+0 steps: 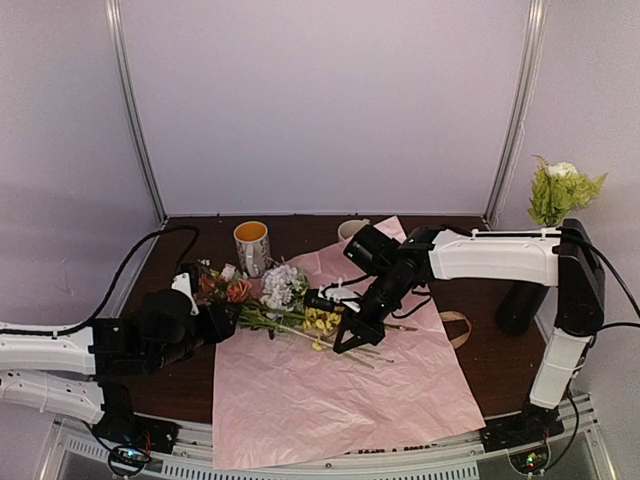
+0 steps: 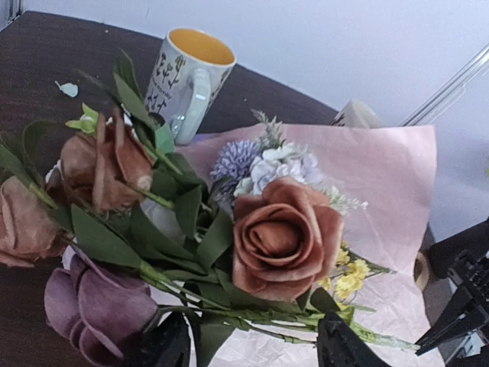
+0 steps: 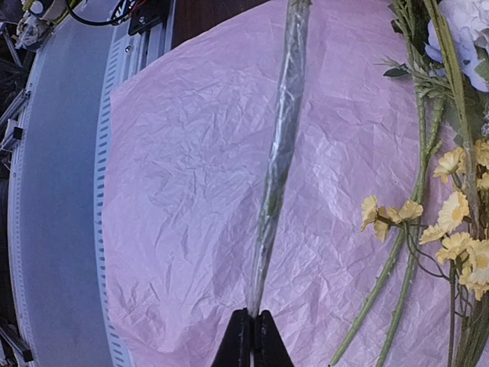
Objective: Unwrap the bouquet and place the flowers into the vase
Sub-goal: Pick up the fake flower from the flattened wrapping paper, then adjust the fake flower with the folded wrapping paper.
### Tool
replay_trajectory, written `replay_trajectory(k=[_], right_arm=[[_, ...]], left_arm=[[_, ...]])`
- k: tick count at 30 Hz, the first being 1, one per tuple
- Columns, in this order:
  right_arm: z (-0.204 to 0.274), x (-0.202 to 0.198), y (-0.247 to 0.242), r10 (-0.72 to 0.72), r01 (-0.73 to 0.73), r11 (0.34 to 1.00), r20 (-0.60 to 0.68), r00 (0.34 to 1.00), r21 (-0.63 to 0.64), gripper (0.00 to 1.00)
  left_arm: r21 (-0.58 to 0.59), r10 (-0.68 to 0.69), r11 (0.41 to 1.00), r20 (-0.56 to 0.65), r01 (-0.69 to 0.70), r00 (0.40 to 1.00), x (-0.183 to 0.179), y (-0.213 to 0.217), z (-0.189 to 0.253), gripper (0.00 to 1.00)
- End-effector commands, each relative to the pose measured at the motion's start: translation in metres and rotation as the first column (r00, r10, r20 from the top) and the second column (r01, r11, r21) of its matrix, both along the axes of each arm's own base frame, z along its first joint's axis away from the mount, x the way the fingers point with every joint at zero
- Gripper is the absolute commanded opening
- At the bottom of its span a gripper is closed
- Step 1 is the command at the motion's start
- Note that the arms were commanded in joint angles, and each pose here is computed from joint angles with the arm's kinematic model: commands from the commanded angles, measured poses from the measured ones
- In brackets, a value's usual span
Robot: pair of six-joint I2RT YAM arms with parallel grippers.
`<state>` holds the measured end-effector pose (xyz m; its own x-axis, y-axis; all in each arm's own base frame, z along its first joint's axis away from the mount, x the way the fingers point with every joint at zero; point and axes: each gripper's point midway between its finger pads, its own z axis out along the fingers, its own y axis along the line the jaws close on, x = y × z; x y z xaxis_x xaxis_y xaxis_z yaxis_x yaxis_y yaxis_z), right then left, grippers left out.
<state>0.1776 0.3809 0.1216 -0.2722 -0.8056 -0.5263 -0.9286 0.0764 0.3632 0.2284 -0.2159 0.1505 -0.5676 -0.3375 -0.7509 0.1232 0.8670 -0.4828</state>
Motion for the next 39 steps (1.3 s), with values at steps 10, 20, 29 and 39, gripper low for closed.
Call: replay_trajectory(k=[10,20,29,39], right_arm=[[0.095,0.027,0.07,-0.115,0.146,0.935,-0.112,0.987,0.324,0.0],[0.108,0.037,0.092,-0.143,0.203,0.901,-0.179,0.973,0.384,0.0],[0.099,0.02,0.087,-0.121,0.178,0.91,-0.172,0.978,0.374,0.0],[0.087,0.002,0.09,-0.078,0.136,0.924,-0.173,0.982,0.359,0.0]], left_arm=[[-0.147,-0.115,0.975,0.307,0.166,0.945,-0.016,-0.005,0.089,0.62],[-0.204,-0.027,0.966,0.526,0.157,0.85,-0.009,-0.014,0.142,0.64],[-0.262,0.054,0.961,0.472,0.082,0.88,0.009,-0.026,0.131,0.59],[-0.271,0.051,0.958,0.487,0.095,0.872,0.006,-0.023,0.128,0.2]])
